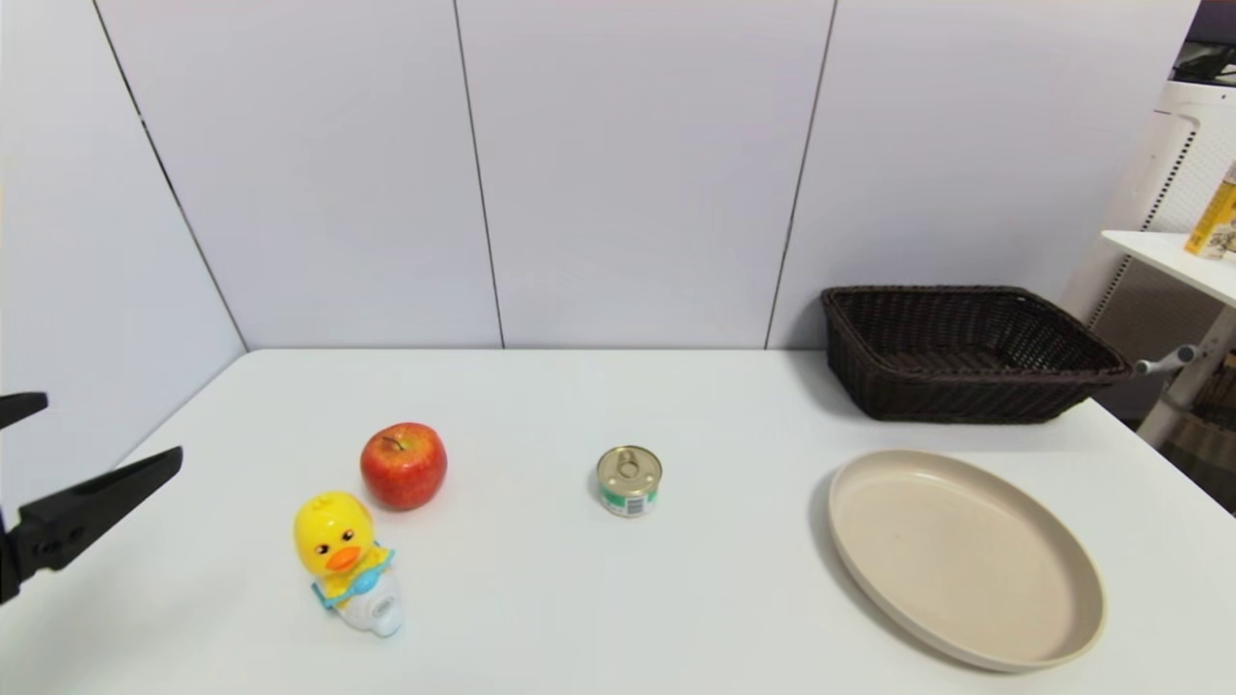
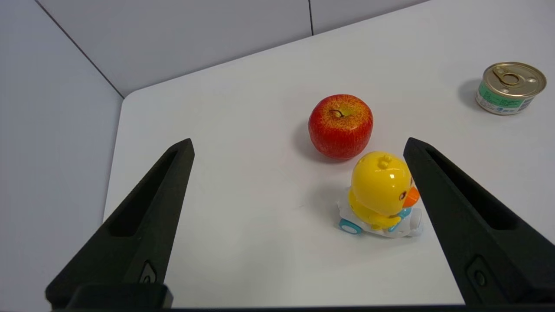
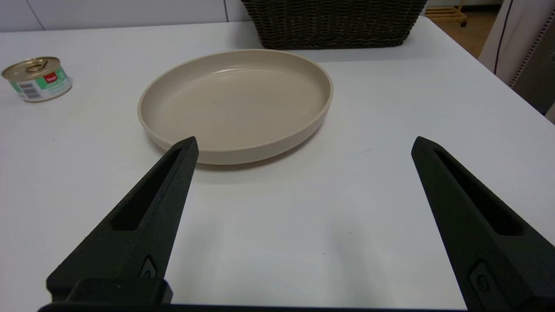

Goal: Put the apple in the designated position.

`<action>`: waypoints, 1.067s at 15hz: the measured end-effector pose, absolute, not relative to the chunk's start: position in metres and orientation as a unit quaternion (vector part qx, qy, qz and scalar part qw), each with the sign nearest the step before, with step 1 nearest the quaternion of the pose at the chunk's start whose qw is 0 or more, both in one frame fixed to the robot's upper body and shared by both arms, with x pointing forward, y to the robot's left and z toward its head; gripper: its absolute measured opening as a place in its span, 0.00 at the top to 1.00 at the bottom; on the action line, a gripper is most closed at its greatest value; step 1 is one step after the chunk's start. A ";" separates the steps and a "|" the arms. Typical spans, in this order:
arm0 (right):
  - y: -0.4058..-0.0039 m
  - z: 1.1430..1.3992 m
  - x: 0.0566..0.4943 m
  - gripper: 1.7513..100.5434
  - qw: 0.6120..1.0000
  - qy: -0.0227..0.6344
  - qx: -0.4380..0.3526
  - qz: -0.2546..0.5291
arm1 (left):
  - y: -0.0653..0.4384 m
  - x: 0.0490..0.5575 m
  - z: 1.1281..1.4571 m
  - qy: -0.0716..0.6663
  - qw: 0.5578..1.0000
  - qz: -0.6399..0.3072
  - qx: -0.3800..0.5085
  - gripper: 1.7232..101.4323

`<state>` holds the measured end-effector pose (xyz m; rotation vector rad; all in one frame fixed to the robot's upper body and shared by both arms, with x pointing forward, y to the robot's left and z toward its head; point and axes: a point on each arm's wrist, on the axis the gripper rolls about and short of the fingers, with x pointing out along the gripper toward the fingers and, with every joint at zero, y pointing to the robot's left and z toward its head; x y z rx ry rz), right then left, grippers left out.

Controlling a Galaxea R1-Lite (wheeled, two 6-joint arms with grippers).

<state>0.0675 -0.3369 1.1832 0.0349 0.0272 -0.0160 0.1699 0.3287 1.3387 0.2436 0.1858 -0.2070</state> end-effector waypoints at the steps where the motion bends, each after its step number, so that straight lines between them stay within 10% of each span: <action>1: -0.337 1.183 0.068 0.03 1.000 0.014 0.018 -0.008 | 0.329 0.153 1.326 0.072 0.985 -0.097 0.122 0.04; 7: -0.337 1.183 0.068 0.03 1.000 0.014 0.018 -0.008 | 0.330 0.095 1.223 -0.003 0.992 -0.055 0.111 0.04; 16: -0.337 1.183 0.068 0.03 1.000 0.014 0.018 -0.008 | 0.333 0.069 1.183 0.002 1.000 -0.012 0.020 0.04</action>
